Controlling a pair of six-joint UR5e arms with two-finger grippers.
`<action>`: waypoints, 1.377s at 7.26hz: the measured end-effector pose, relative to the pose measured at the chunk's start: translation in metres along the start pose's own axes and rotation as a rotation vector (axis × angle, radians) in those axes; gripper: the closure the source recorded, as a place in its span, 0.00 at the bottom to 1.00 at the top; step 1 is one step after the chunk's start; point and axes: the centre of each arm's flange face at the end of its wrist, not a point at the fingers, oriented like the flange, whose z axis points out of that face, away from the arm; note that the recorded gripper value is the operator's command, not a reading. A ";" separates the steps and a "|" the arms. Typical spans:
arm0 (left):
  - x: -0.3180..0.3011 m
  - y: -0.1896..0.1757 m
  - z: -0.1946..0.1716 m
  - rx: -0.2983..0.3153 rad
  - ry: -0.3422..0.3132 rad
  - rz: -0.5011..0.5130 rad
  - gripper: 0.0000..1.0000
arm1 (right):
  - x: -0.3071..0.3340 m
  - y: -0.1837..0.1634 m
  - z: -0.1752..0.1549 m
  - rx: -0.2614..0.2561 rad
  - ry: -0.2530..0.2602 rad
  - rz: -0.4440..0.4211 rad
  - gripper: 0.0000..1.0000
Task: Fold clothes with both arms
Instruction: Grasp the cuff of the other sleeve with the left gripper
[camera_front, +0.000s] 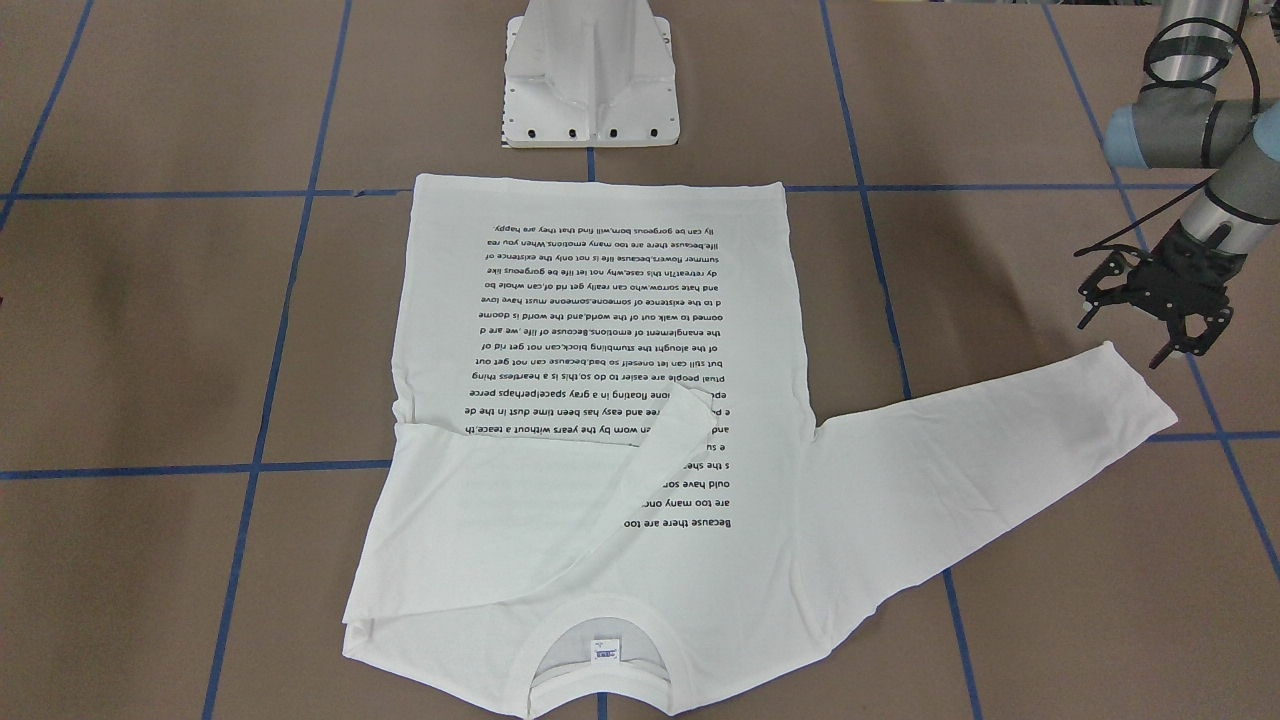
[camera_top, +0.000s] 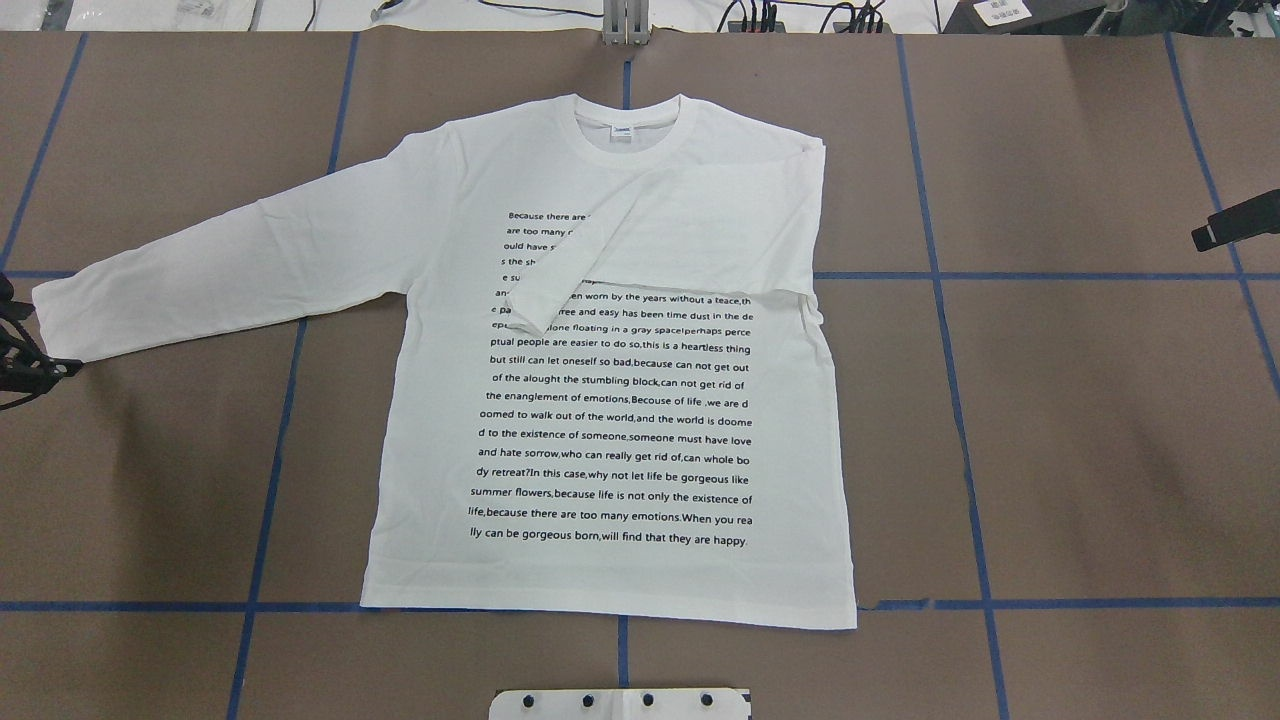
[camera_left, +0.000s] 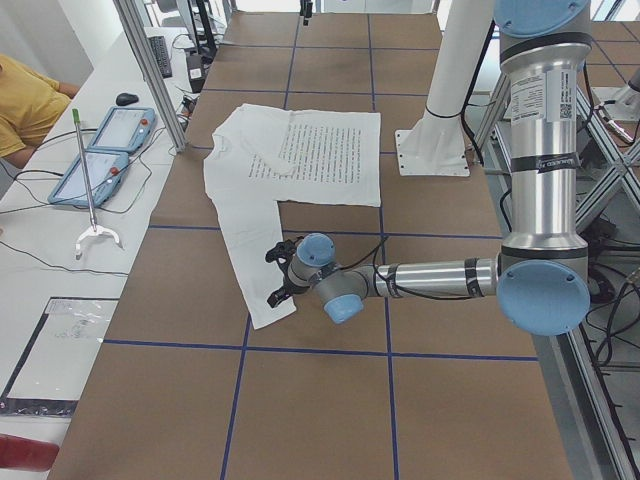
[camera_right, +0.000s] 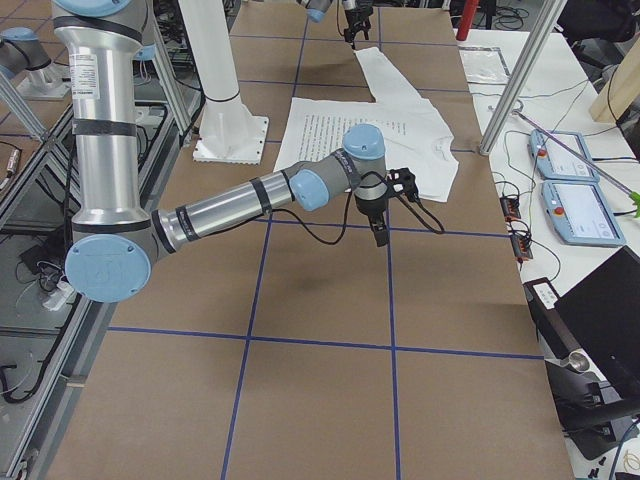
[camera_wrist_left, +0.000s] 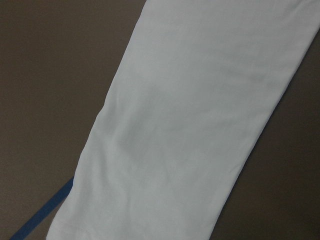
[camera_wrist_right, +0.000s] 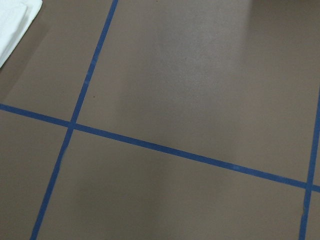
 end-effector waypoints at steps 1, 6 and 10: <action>-0.002 0.009 0.006 0.001 0.002 0.004 0.01 | 0.001 0.001 0.001 -0.003 0.001 0.002 0.00; -0.009 0.033 0.017 0.002 0.003 0.008 0.71 | 0.002 0.002 0.001 -0.004 0.002 0.002 0.00; -0.007 0.020 0.017 0.021 0.006 0.018 1.00 | 0.001 0.002 0.000 -0.001 0.001 0.000 0.00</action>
